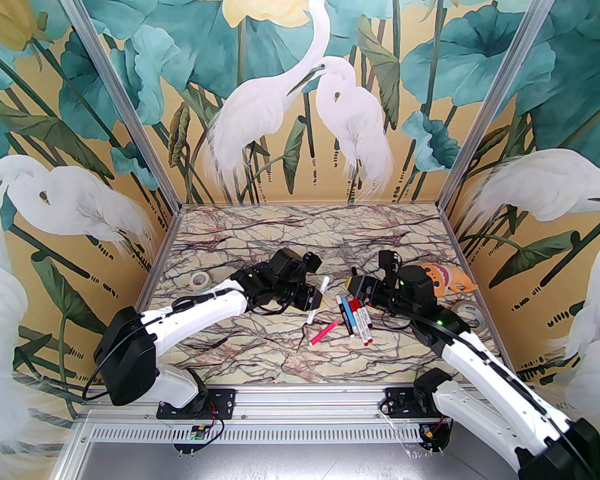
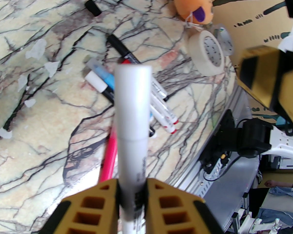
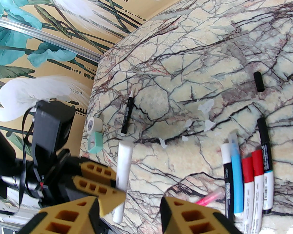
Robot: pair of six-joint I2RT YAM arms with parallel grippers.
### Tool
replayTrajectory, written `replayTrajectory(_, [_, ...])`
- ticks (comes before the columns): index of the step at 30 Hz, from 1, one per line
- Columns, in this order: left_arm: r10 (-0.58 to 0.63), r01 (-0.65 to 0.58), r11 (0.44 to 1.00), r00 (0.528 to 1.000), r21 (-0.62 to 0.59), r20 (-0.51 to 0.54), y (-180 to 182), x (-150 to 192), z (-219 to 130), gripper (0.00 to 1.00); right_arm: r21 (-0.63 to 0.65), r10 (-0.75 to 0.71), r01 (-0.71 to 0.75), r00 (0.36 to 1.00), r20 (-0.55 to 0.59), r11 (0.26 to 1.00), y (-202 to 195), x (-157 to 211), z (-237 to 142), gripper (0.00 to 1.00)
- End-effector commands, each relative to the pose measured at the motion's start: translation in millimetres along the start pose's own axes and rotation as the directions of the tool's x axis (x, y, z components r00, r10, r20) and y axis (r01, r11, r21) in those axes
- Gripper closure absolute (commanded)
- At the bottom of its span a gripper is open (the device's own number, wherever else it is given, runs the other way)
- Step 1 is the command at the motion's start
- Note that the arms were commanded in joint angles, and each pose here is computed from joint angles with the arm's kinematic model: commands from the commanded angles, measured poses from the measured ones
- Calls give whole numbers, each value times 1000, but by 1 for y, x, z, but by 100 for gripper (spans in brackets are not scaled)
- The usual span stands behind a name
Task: Open the pen caps
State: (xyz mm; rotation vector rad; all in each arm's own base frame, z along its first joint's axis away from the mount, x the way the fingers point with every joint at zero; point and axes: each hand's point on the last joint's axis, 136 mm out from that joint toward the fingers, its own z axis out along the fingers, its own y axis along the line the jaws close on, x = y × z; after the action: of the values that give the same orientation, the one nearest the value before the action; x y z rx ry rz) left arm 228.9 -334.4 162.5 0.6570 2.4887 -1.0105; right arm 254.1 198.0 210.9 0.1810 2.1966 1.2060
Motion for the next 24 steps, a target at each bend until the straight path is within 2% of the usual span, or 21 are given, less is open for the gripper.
replayTrajectory(1, [32,-42,989,997,142,71,-29,-15,-12,76,-96,0,3,1000,31,995,31,-17,5,51])
replayTrajectory(16, [79,-92,966,995,243,63,-46,-15,-10,76,-115,-7,3,999,-42,993,40,-14,43,49])
replayTrajectory(24, [84,-96,962,995,254,59,-48,-16,-9,76,-122,-8,1,998,-55,993,42,-12,45,56])
